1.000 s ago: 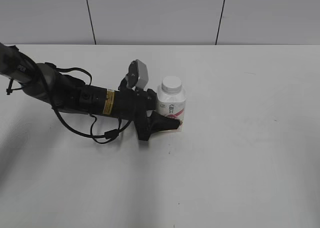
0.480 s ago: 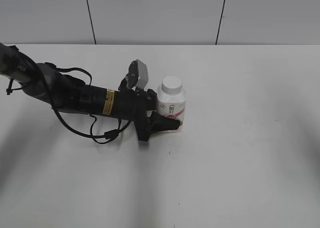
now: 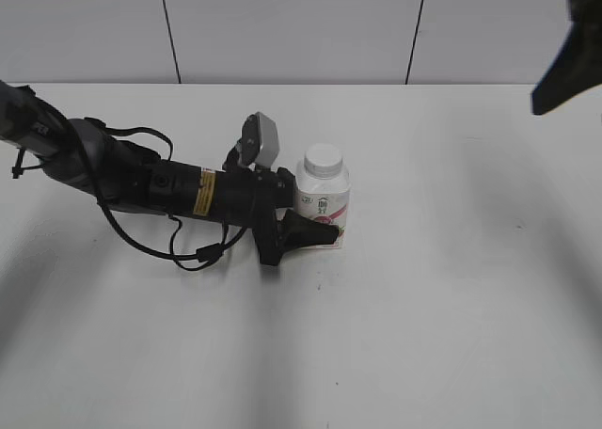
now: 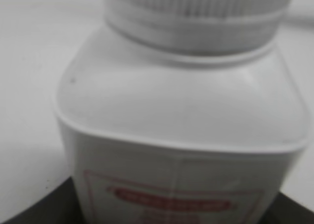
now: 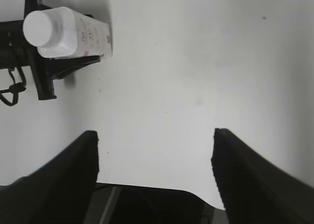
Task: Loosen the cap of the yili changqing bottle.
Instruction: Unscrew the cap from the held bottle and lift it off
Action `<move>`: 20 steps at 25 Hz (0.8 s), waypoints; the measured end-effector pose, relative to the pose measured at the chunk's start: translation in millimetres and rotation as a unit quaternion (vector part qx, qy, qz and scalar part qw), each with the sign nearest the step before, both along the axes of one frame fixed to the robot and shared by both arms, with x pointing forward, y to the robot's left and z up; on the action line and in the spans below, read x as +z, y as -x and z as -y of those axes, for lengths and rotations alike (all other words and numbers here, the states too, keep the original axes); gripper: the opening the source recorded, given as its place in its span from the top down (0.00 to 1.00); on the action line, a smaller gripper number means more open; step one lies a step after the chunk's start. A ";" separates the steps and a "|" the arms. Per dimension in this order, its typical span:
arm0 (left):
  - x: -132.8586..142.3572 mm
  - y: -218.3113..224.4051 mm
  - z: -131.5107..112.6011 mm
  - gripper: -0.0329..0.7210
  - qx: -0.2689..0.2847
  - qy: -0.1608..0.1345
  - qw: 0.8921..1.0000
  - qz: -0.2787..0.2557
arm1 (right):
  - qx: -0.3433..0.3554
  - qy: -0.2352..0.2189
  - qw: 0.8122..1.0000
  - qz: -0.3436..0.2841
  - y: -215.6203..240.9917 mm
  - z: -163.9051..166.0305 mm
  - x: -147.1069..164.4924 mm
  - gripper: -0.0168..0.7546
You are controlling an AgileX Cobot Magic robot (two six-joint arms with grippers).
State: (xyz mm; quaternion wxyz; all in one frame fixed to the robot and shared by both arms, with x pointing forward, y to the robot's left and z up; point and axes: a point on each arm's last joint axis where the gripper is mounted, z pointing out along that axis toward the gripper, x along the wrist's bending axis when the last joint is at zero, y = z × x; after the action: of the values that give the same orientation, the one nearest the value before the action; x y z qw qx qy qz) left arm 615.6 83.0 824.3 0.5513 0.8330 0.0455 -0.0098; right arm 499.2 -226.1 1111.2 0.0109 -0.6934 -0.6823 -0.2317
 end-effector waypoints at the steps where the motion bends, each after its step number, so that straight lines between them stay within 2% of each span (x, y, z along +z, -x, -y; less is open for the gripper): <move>1: 0.0 0.0 0.0 0.40 0.000 0.000 1.000 0.000 | 0.005 0.001 1.000 -0.004 -5.8 -9.2 -0.9 0.24; 11: -0.1 0.0 0.0 0.40 0.000 0.000 1.000 0.000 | 0.067 0.009 0.997 -0.043 -67.0 -101.0 -33.2 0.24; 20: -0.1 0.1 0.3 0.40 0.000 -0.001 1.000 0.000 | 0.067 0.007 0.996 -0.064 -94.7 -139.3 -62.9 0.24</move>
State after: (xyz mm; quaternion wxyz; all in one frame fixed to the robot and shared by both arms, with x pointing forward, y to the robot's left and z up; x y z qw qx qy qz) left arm 615.5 82.7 824.2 0.5507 0.8334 0.0455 -0.0096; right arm 593.9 -86.8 1048.3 0.0652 -0.6598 -0.7264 -0.1809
